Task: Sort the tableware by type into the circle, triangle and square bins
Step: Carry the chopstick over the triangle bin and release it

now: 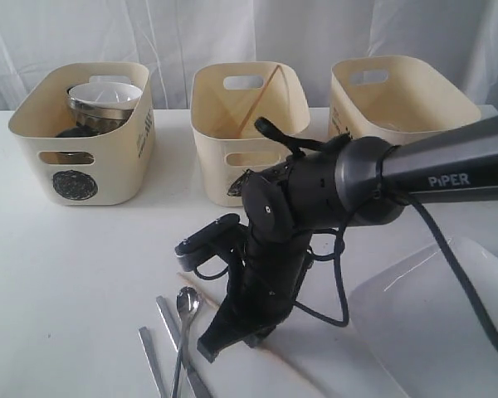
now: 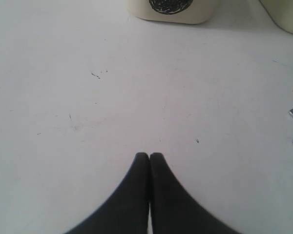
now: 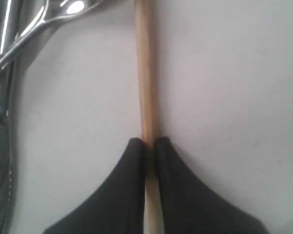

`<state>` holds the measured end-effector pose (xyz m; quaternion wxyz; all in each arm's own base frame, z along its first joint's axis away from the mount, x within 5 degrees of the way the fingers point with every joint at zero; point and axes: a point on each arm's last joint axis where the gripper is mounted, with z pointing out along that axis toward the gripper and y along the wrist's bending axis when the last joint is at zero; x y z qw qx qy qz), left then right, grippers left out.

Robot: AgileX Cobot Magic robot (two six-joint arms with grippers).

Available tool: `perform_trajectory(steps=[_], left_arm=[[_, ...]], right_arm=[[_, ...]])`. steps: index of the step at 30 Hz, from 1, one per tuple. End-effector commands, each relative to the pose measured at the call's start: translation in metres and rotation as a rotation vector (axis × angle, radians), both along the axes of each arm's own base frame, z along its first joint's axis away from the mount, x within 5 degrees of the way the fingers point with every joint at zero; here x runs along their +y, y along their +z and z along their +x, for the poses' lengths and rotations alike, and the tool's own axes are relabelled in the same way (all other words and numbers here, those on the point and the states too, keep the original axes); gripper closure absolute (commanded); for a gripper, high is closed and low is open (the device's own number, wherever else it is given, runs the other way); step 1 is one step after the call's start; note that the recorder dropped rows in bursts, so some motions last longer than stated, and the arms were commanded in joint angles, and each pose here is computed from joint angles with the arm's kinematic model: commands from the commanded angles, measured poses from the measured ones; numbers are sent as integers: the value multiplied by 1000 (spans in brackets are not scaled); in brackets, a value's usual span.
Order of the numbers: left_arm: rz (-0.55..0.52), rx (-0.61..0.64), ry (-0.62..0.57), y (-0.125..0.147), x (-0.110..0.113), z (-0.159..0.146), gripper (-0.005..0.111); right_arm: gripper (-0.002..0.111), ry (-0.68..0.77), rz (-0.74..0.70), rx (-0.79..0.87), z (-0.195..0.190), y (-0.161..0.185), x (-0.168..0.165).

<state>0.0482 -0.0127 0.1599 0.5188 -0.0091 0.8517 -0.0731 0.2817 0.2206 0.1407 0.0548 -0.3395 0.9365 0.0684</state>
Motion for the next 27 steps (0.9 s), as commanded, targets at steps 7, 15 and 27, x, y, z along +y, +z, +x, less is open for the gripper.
perform_trajectory(steps=[7,15,27], left_arm=[[-16,42,-12,-5,-2,-2,107],[-16,42,-12,-5,-2,-2,107],[-16,42,-12,-5,-2,-2,107]], right_arm=[[108,21,139,-352,15,117,0],[108,-154,286,-623,41,162,-35],[108,-395,651,-1156,101,199,-76]])
